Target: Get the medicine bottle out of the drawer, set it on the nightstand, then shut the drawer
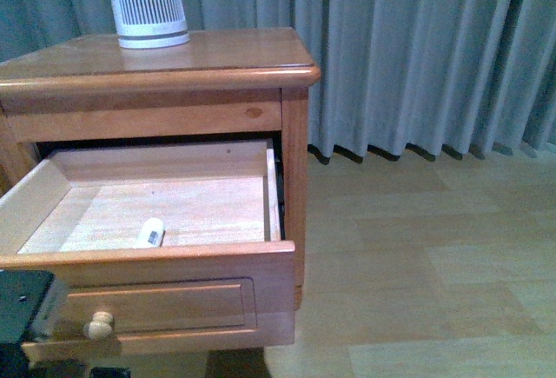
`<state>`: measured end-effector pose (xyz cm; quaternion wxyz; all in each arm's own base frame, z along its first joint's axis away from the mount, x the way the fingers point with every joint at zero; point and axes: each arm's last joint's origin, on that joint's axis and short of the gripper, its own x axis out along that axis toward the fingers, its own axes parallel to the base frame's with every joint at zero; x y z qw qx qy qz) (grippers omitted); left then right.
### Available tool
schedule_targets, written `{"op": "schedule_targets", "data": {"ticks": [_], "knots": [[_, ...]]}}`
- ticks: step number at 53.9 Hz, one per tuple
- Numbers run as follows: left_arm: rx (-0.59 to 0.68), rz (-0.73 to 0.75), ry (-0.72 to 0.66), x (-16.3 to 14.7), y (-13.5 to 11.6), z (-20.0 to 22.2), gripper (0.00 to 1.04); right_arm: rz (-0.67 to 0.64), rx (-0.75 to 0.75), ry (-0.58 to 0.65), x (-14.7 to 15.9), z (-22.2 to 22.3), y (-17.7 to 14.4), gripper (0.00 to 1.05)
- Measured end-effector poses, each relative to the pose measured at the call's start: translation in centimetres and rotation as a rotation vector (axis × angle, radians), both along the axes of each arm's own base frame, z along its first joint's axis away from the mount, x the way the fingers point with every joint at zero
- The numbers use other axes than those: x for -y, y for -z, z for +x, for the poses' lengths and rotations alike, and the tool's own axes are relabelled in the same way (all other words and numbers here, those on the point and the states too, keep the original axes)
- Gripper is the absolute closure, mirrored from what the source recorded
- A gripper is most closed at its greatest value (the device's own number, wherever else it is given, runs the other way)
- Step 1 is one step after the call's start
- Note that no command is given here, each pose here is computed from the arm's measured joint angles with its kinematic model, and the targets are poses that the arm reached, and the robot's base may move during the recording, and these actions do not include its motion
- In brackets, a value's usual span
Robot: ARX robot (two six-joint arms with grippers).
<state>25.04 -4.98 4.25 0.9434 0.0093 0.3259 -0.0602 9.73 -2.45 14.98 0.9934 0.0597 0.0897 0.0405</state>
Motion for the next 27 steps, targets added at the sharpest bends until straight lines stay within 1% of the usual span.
{"op": "schedule_targets", "data": {"ticks": [2,3,9,11,12,14,15,18,19,20,21,22,23,25,27], "knots": [[-0.007,-0.013,-0.005,-0.6,-0.7,-0.2,0.07,0.000,0.000,0.000,0.0,0.0,0.0,0.07],[-0.009,-0.016,-0.006,-0.7,-1.0,-0.3,0.06,0.000,0.000,0.000,0.0,0.0,0.0,0.07],[0.003,-0.052,-0.012,-2.1,-4.0,-0.8,0.07,0.000,0.000,0.000,0.0,0.0,0.0,0.07],[0.026,-0.076,-0.008,-2.6,-5.7,-1.1,0.07,0.000,0.000,0.000,0.0,0.0,0.0,0.07],[0.033,-0.085,-0.003,-2.7,-6.2,-1.2,0.07,0.000,0.000,0.000,0.0,0.0,0.0,0.07],[0.068,-0.107,0.004,-3.1,-8.1,-1.5,0.07,0.000,0.000,0.000,0.0,0.0,0.0,0.07],[0.077,-0.114,0.007,-3.2,-8.6,-1.6,0.07,0.000,0.000,0.000,0.0,0.0,0.0,0.07],[0.146,-0.151,0.020,-3.6,-11.6,-2.3,0.07,0.000,0.000,0.000,0.0,0.0,0.0,0.07],[0.177,-0.155,0.017,-3.8,-12.6,-2.5,0.07,0.000,0.000,0.000,0.0,0.0,0.0,0.07],[0.289,-0.123,-0.017,-4.1,-14.1,-3.0,0.12,0.000,0.000,0.000,0.0,0.0,0.0,0.07],[0.373,-0.099,-0.045,-4.3,-14.9,-3.5,0.15,0.000,0.000,0.000,0.0,0.0,0.0,0.07],[0.494,-0.072,-0.086,-4.6,-16.1,-4.2,0.20,0.000,0.000,0.000,0.0,0.0,0.0,0.07],[0.564,-0.059,-0.107,-4.7,-16.8,-4.8,0.24,0.000,0.000,0.000,0.0,0.0,0.0,0.07],[0.657,-0.049,-0.128,-4.9,-17.6,-5.8,0.31,0.000,0.000,0.000,0.0,0.0,0.0,0.07],[0.692,-0.047,-0.131,-4.9,-17.8,-6.4,0.36,0.000,0.000,0.000,0.0,0.0,0.0,0.07]]}}
